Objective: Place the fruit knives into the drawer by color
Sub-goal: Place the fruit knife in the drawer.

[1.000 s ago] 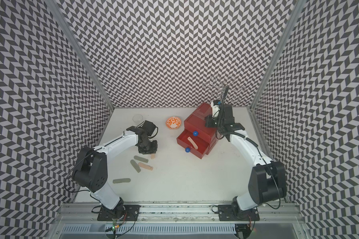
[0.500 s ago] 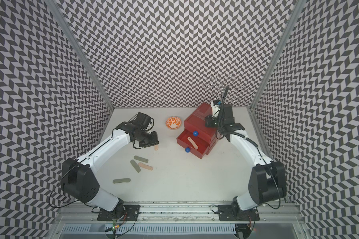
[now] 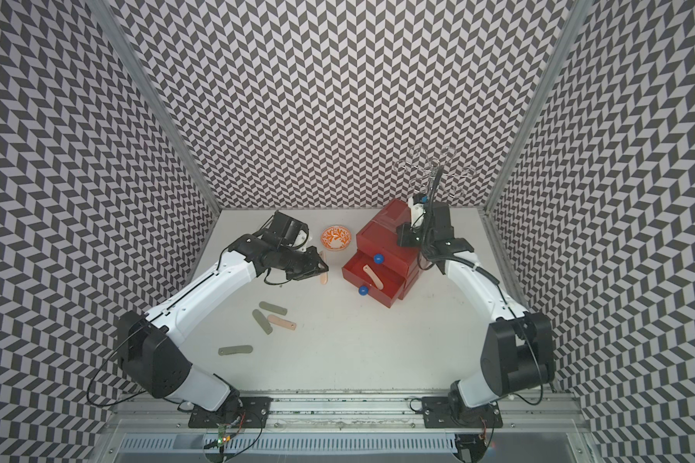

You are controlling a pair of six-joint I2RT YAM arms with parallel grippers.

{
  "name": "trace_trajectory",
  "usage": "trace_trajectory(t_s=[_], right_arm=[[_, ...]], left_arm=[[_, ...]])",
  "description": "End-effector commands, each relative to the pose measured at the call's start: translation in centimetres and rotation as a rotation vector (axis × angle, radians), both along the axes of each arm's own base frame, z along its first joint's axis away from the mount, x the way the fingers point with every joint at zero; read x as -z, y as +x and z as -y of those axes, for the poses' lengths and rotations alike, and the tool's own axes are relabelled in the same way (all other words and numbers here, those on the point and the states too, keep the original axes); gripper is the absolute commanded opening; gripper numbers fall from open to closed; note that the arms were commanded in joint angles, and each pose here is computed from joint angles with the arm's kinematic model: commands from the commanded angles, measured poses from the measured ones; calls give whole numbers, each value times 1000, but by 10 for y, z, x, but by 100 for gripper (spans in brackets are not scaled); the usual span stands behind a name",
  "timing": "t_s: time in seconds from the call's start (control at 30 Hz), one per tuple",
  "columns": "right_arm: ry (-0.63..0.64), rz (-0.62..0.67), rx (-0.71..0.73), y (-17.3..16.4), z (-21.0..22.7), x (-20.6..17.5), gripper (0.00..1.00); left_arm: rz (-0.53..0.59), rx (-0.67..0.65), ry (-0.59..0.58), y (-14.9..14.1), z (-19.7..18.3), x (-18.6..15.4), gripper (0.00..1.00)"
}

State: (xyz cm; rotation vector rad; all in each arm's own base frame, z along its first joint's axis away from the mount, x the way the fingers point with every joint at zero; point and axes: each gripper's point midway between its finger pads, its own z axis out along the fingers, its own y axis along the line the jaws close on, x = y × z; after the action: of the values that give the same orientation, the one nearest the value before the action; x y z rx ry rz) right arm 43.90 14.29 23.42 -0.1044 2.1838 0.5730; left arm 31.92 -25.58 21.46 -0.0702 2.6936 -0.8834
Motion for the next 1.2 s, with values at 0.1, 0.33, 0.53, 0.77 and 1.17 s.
trace_trajectory(t_s=[0.1,0.33,0.53,0.77,1.17], right_arm=[[-111,-344,29,-43,18,91,1],[-115,-340,31,-42,19,89,1],[-114,-342,29,-42,19,89,1],[-113,-342,27,-42,18,89,1],[-114,-347,27,-43,18,91,1]], left_arm=[[48,29,-140,13,49,-30,10],[39,81,-189,10,92,-31,10],[18,93,-195,7,108,-18,10],[0,75,-225,9,115,-7,10],[-26,-28,-283,11,112,3,10]])
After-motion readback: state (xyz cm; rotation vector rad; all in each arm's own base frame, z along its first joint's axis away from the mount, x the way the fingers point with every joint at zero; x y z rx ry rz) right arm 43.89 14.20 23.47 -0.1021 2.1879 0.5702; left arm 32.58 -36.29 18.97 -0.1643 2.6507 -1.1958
